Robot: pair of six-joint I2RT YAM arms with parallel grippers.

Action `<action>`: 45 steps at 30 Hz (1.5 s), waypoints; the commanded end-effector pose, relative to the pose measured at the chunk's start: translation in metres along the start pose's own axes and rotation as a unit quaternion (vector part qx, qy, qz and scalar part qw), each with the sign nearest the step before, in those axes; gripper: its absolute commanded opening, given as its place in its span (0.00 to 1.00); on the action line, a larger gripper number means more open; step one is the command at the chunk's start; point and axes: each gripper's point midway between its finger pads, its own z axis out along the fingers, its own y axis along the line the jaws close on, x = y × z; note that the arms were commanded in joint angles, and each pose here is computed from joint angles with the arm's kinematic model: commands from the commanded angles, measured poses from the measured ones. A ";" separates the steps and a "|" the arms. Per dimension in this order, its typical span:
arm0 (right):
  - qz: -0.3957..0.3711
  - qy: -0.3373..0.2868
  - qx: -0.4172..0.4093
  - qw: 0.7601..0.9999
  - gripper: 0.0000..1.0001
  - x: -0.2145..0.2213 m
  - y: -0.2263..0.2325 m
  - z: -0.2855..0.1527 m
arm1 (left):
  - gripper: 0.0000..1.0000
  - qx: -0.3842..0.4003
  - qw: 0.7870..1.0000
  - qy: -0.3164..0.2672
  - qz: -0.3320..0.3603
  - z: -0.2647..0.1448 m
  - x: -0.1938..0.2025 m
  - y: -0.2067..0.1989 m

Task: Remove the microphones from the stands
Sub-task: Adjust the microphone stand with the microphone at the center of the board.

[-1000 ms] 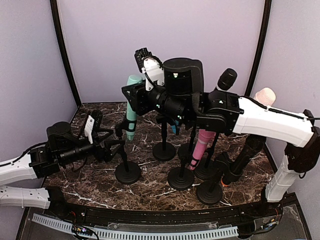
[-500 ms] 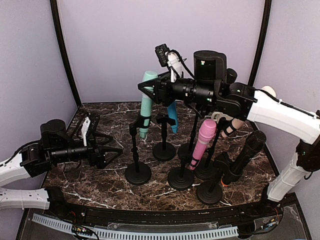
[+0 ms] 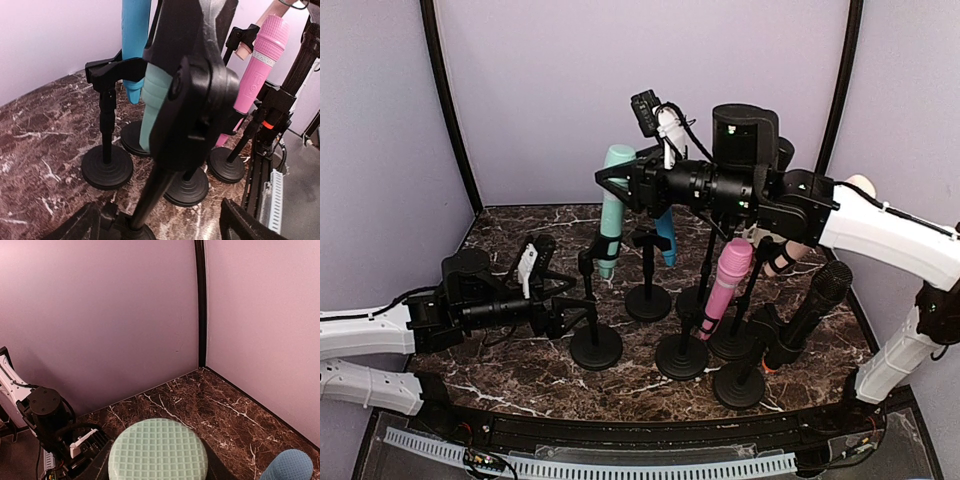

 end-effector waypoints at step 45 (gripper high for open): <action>-0.006 -0.067 0.079 0.995 0.99 -0.061 -0.001 -0.024 | 0.00 -0.276 0.952 -0.134 -0.010 -0.024 -0.092 0.063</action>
